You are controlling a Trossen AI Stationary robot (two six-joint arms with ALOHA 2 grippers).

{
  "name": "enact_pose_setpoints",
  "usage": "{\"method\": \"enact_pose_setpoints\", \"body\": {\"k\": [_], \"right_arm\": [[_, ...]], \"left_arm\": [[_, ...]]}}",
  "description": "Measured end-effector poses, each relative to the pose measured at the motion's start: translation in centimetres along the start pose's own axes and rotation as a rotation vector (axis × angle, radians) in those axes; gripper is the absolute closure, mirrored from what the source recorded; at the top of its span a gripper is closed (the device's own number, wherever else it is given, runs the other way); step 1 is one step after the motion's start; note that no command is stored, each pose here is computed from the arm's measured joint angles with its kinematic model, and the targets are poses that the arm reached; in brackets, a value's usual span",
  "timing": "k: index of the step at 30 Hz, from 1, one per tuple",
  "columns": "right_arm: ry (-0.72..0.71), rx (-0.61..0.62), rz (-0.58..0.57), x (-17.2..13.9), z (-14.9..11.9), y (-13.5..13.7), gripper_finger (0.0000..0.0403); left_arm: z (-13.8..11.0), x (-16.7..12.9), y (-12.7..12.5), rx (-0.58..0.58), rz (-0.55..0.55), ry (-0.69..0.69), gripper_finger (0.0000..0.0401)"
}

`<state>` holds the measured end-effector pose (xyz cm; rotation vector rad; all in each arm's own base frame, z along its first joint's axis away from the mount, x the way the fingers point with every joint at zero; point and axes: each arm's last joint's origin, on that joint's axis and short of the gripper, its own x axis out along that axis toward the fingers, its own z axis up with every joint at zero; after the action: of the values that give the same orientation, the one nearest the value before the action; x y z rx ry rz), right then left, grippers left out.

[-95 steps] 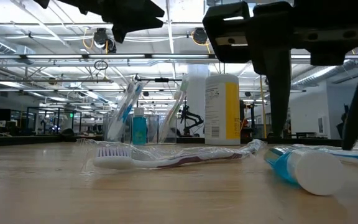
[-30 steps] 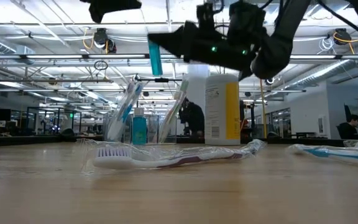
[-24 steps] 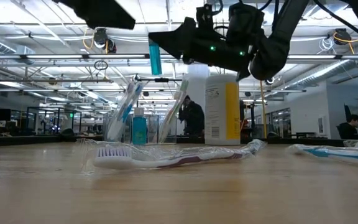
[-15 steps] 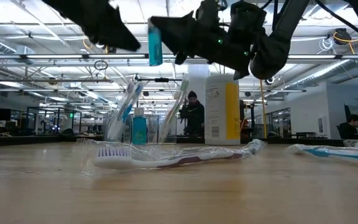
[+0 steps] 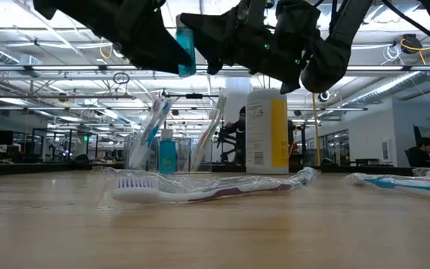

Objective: Pick & Place toothbrushing station
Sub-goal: Put the blue mouthwash into the transparent organizer

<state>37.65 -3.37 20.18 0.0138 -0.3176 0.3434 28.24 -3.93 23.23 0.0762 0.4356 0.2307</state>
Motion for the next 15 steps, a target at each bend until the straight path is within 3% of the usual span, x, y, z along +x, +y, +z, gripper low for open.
{"method": "enact_pose_setpoints", "body": {"k": [6,15], "right_arm": [[-0.001,-0.008,0.000,0.01,0.01,0.01,0.0305],[-0.001,-0.024,0.002,0.01,0.01,0.02,0.0305]], "left_arm": [[0.18,0.01,0.00,-0.009,-0.008,-0.017,0.0106],[0.21,0.01,-0.09,-0.010,-0.039,-0.018,0.0205]]}}
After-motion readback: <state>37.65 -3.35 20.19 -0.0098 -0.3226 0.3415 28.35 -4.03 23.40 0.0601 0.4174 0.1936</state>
